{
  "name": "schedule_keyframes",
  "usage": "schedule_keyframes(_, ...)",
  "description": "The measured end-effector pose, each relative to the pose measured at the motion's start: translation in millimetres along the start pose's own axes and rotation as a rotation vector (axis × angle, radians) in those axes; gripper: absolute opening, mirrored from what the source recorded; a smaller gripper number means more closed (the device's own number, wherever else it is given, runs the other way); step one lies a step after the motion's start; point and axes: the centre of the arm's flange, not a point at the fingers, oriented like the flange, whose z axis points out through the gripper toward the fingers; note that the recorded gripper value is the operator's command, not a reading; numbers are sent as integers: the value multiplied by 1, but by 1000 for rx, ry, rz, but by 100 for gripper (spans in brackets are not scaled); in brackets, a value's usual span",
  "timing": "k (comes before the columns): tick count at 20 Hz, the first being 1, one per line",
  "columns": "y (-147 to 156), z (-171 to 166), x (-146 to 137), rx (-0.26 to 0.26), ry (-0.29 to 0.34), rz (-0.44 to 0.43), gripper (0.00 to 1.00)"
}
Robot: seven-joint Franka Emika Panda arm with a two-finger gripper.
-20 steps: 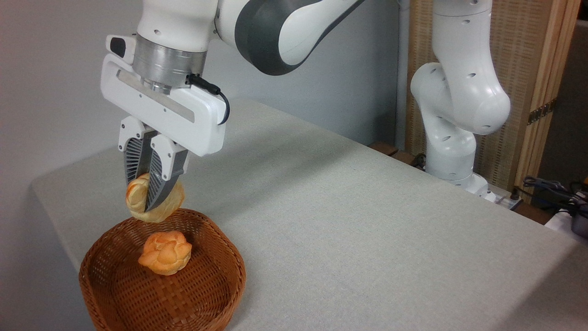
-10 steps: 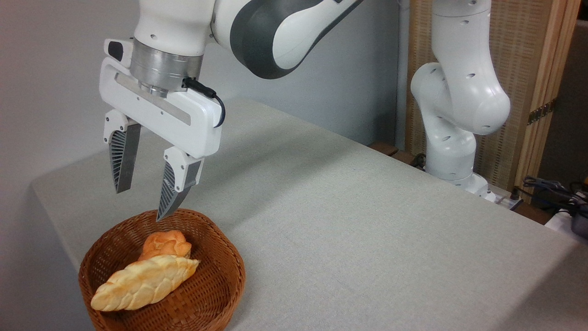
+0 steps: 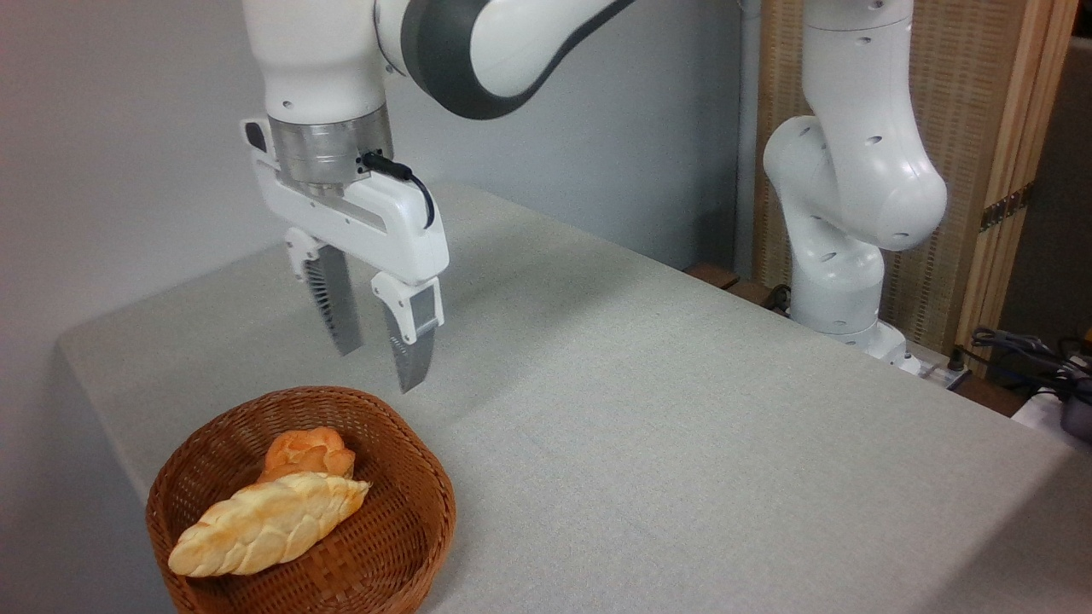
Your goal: Put bread into the basket
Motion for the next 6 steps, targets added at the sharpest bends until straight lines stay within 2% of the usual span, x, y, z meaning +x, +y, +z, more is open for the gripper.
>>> schedule_keyframes(3, 6, 0, -7, -9, -65, 93, 100)
schedule_keyframes(6, 0, -8, -18, -19, -80, 151, 100)
